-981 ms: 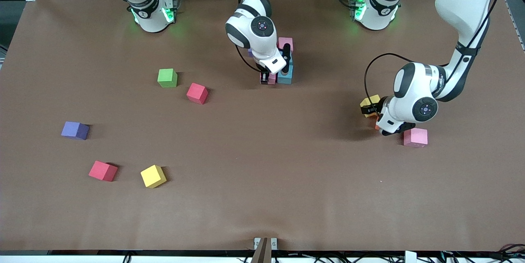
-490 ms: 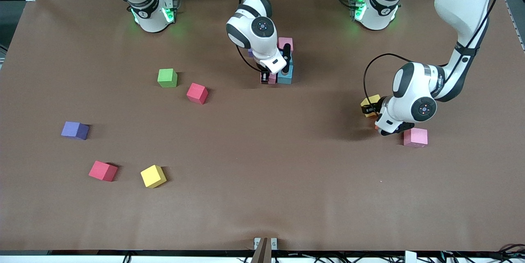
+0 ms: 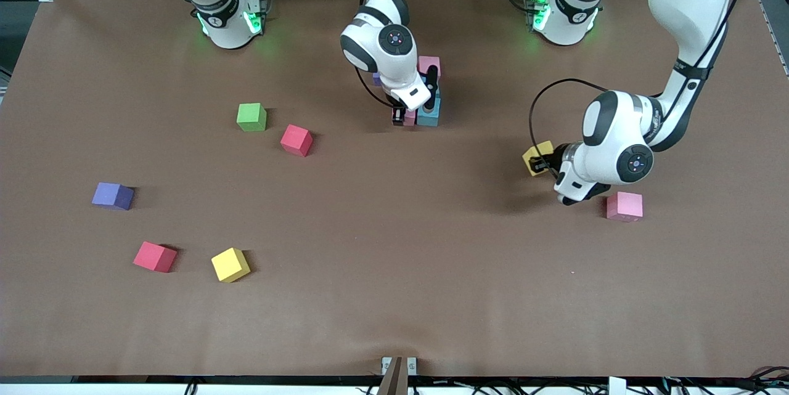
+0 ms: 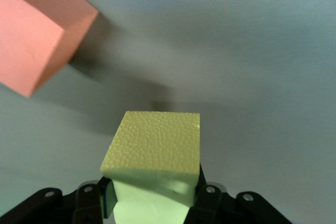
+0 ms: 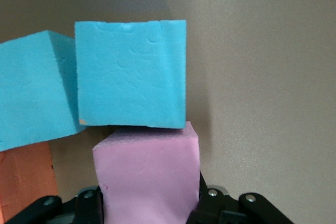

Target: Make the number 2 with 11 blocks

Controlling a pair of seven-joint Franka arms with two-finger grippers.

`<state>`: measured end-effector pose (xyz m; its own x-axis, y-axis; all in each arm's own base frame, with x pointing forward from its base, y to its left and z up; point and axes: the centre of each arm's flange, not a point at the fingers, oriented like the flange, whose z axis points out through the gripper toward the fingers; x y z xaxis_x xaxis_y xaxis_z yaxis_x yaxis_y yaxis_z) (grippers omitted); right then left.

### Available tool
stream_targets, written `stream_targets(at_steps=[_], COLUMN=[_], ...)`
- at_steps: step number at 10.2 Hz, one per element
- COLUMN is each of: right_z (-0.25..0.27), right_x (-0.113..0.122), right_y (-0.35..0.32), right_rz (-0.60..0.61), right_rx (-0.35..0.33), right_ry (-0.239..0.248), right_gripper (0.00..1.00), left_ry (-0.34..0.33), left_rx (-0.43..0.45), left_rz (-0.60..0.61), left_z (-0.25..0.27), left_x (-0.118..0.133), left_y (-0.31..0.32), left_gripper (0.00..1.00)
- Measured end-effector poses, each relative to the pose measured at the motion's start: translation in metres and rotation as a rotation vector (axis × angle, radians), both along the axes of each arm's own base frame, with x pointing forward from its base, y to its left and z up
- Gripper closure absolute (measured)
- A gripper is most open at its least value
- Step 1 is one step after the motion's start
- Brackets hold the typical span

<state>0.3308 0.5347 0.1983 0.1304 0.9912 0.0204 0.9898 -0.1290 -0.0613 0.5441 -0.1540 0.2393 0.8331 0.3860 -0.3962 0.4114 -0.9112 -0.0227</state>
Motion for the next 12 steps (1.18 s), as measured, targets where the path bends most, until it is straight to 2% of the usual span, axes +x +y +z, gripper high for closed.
stream_targets(at_steps=[4,5,7,8,12], right_z=[-0.001,-0.001,-0.006,-0.007,0.0], right_x=[-0.002,-0.002,-0.003,-0.003,-0.001], right_y=[0.002,0.003,0.004,0.004,0.005], right_rz=[-0.012,-0.012,-0.01,-0.01,-0.011], right_rx=[0.005,0.005,0.004,0.003,-0.002], right_ry=[-0.004,-0.004,-0.004,-0.003,0.0], right_gripper=[0.43,0.37,0.06,0.0,0.0], left_ry=[-0.006,-0.004,0.0,0.0,0.0], left_rx=[0.051,0.063,0.076,0.077,0.08], left_rz=[0.209,0.241,0.265,0.268,0.282], left_z=[0.044,0.049,0.054,0.054,0.056], left_x=[-0.004,-0.006,-0.006,-0.006,-0.005], left_y=[-0.076,-0.081,-0.081,-0.08,-0.08], left_gripper=[0.44,0.44,0.44,0.44,0.44])
